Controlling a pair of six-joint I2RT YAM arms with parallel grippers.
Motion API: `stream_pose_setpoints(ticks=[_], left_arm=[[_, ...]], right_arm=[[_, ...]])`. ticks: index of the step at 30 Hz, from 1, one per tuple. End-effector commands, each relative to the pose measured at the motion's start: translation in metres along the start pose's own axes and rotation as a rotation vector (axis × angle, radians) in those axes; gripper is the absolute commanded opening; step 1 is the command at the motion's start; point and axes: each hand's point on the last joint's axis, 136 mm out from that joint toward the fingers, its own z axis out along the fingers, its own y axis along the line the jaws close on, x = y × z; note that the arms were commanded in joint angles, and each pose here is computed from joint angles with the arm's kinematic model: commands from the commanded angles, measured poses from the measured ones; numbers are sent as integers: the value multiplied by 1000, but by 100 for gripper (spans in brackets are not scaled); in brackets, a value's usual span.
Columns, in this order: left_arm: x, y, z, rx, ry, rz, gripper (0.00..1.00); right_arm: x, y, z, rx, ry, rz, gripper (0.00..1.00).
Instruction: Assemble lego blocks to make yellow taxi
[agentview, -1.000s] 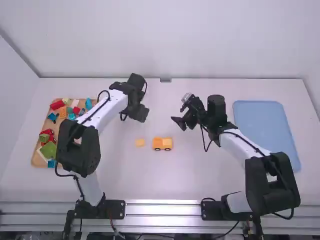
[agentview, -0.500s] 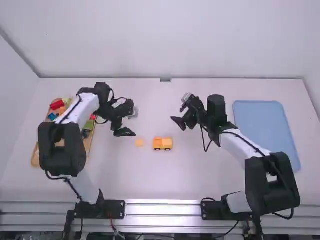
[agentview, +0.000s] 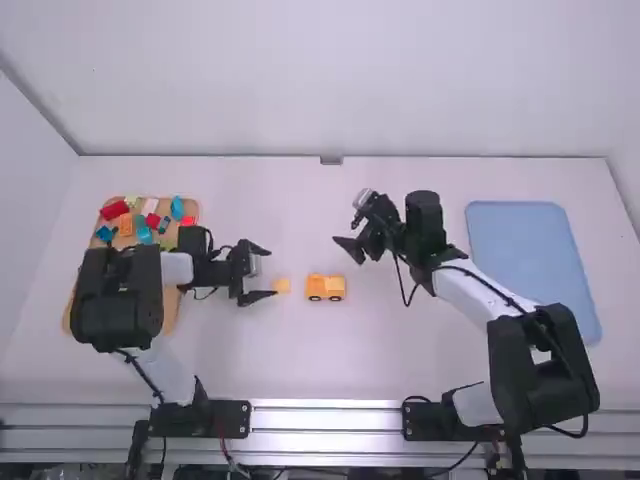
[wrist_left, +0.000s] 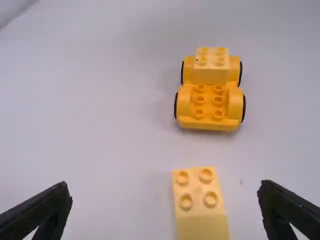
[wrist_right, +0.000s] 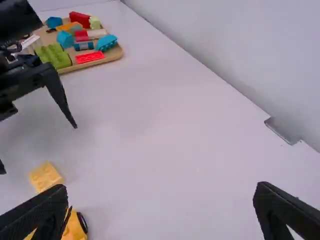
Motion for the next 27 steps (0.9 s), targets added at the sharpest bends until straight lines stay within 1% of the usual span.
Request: stream_pose_setpoints(ticks=[1,4,9,12,15,19,20,21,25,26,27], left_arm=[[4,-16,5,10,-25,-169,99],[10,-18,6,-8,-14,-179,99],[26,-18,15,16,-11,-244,99],[28,-15,20,60,-60,-280,99],[31,-19,23,88,-66,-211,99],[34,-25,24,95,-70,-153,87],[35,-26,24,89,-70,-148,78],[35,-27,24,87,-73,-145,76],[38,-33,25,72,-77,-107,49],[37,-33,25,70,-80,-101,47],[38,-34,25,64,-80,-89,40]], right_arm=[[-5,0,0,-5,-13,-11,99],[-5,0,0,-5,-13,-10,99],[-5,1,0,-8,-11,-8,99],[-6,5,1,-18,-13,-11,99],[-7,7,2,-24,-13,-14,99],[-7,7,2,-24,-13,-14,98],[-7,7,2,-24,-14,-15,99],[-7,6,2,-23,-13,-14,99],[-6,6,2,-22,-13,-14,98],[-6,6,2,-22,-13,-14,99],[-7,7,3,-24,-13,-15,99]])
